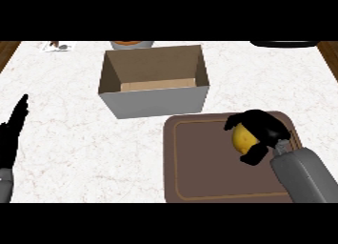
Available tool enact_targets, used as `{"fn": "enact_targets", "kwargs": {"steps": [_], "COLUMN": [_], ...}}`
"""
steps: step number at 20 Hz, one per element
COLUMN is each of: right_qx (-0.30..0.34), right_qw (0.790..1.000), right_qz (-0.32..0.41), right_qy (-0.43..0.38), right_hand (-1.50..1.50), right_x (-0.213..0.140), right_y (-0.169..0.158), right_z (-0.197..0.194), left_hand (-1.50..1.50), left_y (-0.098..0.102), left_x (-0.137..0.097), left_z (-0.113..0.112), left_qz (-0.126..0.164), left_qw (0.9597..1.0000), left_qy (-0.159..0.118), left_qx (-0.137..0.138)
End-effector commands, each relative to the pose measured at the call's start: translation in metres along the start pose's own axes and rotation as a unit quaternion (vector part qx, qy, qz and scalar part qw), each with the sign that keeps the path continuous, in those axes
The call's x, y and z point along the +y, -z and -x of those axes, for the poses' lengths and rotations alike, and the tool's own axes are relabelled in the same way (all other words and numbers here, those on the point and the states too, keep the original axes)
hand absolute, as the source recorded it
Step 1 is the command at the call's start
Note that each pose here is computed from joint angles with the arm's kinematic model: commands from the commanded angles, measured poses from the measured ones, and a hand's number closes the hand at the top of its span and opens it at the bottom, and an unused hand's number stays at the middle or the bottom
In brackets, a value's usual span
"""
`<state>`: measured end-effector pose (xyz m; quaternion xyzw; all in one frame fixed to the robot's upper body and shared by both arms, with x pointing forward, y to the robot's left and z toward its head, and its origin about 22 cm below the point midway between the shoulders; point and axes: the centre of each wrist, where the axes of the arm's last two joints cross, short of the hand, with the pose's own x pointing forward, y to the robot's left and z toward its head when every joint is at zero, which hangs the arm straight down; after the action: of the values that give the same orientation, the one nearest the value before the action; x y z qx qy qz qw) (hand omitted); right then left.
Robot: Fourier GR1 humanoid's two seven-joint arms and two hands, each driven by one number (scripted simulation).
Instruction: Pick the lemon from the tray and place it in the cardboard box
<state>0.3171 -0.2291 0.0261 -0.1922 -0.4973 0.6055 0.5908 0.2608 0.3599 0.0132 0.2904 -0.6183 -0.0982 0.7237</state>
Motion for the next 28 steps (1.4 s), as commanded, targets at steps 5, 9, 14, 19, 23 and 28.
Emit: {"fn": "enact_targets", "kwargs": {"steps": [5,9,14,19,23,28], "right_qx": [-0.001,0.202,0.325,0.372,0.331,0.279], "right_qw": [0.994,0.967,0.914,0.871,0.843,0.840], "right_qz": [0.096,0.146,0.231,0.319,0.424,0.462], "right_qy": [-0.045,0.048,0.075,0.035,-0.009,-0.056], "right_hand": [1.50,1.50,1.50,1.50,1.50,1.50], "right_x": [-0.003,0.042,0.055,0.043,0.020,0.011], "right_y": [0.031,0.004,-0.016,-0.058,-0.077,-0.098], "right_z": [-0.003,-0.031,-0.070,-0.125,-0.179,-0.232], "left_hand": [0.00,0.00,0.00,0.00,0.00,0.00], "left_y": [0.006,-0.010,-0.012,-0.016,-0.002,0.001], "left_x": [0.004,0.007,0.011,0.012,0.005,0.009], "left_z": [-0.019,0.014,0.019,0.020,-0.002,0.006], "left_qz": [-0.006,-0.022,-0.024,-0.016,-0.013,-0.018], "left_qw": [1.0000,0.9996,0.9993,0.9994,0.9999,0.9998], "left_qy": [-0.005,0.001,0.005,-0.002,-0.001,0.002], "left_qx": [-0.006,0.016,0.030,0.030,0.009,-0.001]}}
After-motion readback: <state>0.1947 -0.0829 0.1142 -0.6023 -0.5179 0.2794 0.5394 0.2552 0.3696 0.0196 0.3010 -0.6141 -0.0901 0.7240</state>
